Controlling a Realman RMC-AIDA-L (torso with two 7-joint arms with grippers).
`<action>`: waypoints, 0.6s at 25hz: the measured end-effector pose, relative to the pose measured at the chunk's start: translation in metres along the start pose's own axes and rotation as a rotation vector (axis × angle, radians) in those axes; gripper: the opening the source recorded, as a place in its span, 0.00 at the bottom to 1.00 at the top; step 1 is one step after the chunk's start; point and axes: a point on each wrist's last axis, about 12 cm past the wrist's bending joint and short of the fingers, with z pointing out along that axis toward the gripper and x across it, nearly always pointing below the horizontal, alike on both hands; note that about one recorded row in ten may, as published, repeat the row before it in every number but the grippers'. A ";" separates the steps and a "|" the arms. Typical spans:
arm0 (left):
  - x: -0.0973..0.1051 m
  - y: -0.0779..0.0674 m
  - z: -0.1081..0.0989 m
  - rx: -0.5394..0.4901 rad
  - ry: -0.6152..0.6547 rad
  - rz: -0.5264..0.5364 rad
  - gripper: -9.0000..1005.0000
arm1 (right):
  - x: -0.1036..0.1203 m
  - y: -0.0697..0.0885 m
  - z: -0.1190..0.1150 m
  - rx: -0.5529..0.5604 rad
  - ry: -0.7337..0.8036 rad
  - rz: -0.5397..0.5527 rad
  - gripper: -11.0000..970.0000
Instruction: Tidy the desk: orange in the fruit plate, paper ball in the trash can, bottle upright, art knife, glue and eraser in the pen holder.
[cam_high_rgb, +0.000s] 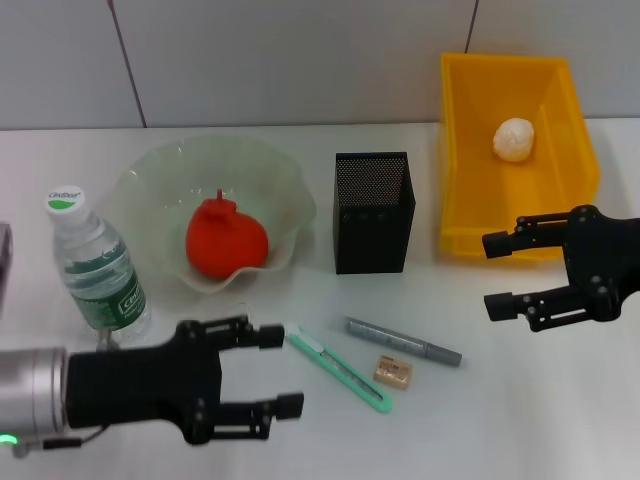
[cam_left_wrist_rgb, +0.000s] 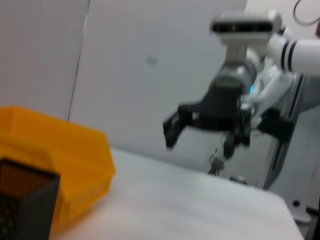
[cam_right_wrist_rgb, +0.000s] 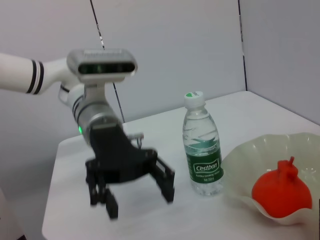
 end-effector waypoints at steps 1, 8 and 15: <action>0.007 -0.002 0.001 -0.001 0.007 0.003 0.80 | -0.002 -0.001 0.002 -0.008 0.005 0.010 0.81; 0.022 -0.009 0.001 -0.008 0.002 0.020 0.80 | -0.022 -0.005 0.016 -0.052 0.088 0.100 0.81; 0.040 -0.019 -0.006 -0.049 0.007 0.051 0.80 | -0.093 -0.014 0.044 -0.010 0.353 0.220 0.81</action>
